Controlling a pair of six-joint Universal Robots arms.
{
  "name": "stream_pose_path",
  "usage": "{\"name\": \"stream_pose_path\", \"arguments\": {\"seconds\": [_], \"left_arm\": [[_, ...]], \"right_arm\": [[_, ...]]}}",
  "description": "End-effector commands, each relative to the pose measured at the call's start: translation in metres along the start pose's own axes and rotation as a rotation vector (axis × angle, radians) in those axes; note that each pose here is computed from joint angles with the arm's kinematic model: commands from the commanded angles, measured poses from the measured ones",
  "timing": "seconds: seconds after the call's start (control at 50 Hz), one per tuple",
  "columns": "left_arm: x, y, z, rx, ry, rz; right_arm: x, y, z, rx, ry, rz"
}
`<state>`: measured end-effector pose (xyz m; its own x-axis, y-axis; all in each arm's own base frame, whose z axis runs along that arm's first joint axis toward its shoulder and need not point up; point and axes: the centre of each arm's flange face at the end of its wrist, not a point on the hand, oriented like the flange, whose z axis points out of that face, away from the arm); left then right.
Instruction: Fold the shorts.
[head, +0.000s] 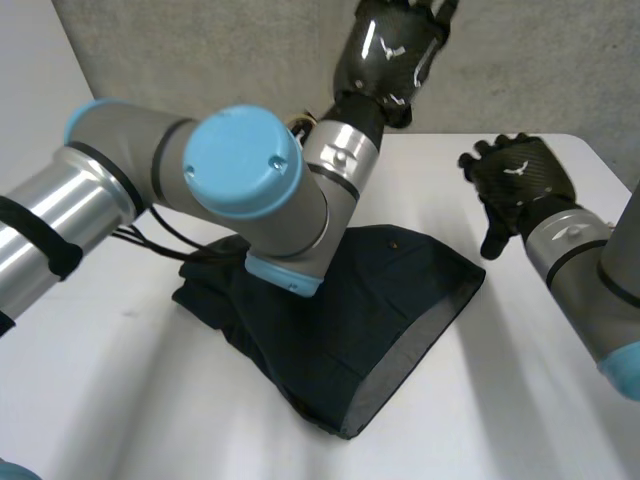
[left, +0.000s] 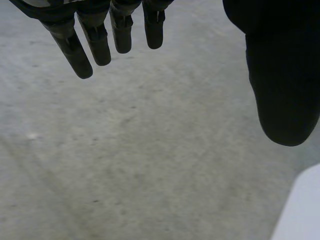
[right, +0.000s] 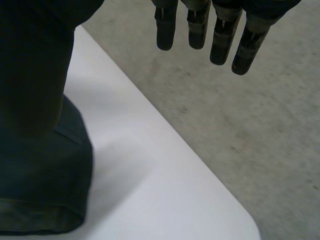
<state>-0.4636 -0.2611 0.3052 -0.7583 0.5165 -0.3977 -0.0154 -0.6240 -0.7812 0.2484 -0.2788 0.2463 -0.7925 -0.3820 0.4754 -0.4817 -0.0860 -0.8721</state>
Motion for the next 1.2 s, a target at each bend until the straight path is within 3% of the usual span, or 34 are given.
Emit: {"name": "stream_pose_path", "arguments": {"seconds": [0.02,0.14,0.3,0.38,0.58,0.8,1.04,1.2], "left_arm": [[-0.053,-0.02,-0.011,-0.095,-0.098,0.026],[-0.092,-0.01,-0.042,-0.236,-0.128,0.063],[-0.141,0.02,-0.084,-0.418,-0.123,0.093],[-0.156,0.048,-0.107,-0.548,-0.061,0.066],[-0.158,0.097,-0.14,-0.715,0.03,-0.012],[-0.148,0.149,-0.146,-0.798,0.094,-0.016],[-0.127,0.189,-0.156,-0.888,0.196,0.006],[-0.115,0.175,-0.152,-0.888,0.28,-0.036]], "right_arm": [[0.024,-0.003,0.008,-0.002,0.057,0.01],[0.017,-0.012,-0.008,-0.052,-0.058,0.035],[0.008,-0.016,-0.026,-0.165,-0.176,0.36],[-0.002,-0.012,-0.03,-0.189,-0.224,0.438],[-0.079,-0.002,-0.051,-0.251,-0.448,0.491],[-0.138,0.022,-0.048,-0.319,-0.435,0.454],[-0.163,0.037,-0.03,-0.335,-0.352,0.344],[-0.15,0.006,-0.029,-0.256,-0.394,0.357]]}}
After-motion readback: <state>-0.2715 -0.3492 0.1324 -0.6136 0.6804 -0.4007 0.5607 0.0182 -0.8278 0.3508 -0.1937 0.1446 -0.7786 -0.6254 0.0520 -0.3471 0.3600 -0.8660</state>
